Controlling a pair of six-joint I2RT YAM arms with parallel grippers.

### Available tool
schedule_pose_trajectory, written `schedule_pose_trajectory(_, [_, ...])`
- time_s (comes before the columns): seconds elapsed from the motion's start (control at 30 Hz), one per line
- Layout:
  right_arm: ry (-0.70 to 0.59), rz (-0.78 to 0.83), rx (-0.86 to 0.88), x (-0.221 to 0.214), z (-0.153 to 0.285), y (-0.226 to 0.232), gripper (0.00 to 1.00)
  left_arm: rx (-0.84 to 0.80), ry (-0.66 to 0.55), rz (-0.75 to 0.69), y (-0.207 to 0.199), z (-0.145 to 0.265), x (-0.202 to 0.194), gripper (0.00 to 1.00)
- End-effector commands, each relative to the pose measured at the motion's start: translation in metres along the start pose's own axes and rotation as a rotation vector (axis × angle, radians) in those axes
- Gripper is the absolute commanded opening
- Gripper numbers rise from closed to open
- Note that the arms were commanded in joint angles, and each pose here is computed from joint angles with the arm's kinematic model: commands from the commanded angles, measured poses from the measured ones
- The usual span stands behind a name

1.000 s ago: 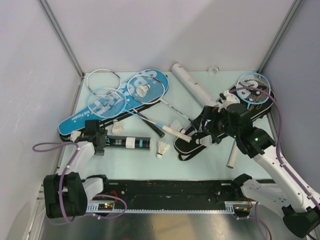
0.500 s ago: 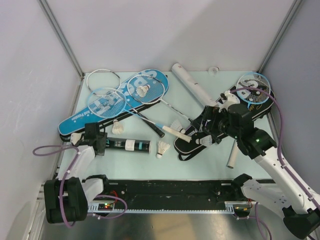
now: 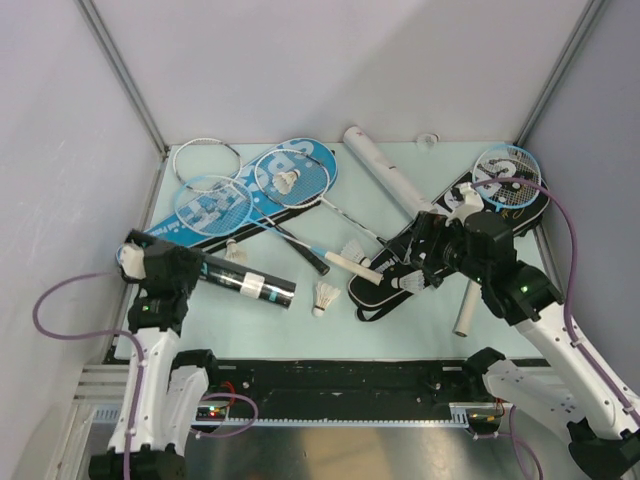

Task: Pack up the badminton gear
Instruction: Open the lid of the shuttle tube.

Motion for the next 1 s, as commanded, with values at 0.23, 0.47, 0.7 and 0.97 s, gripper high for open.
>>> schedule_pose_trajectory(0.23, [-0.064,0.004,0.123,0.035,-0.011,0.04,0.94,-0.741,-0.106,-0.618,-0.144,0.121,0.046,0.39])
schedule_pose_trajectory(0.47, [-0.118,0.158,0.362,0.07,0.002,0.096,0.89,-1.018,-0.005,-1.035,-0.174,0.16,-0.015,0.39])
schedule_pose_trajectory(0.7, [-0.031,0.254,0.583,0.067,0.015,0.135,0.62,-1.169,0.159,-1.398,-0.157,0.18,-0.077,0.4])
schedule_pose_trajectory(0.97, [0.174,0.233,0.686,0.042,0.001,0.139,0.5,-1.245,0.198,-1.588,-0.148,0.181,-0.107,0.41])
Point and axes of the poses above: each gripper's point midway between its finger pads, its own z axis back along the fingers, its own y axis along the line the jaws close on, x = y × z, the point moved 3 cm from there along z, back along the fingers, and after that the axes turned 13 degrees about -z, right-handed, at the moved point
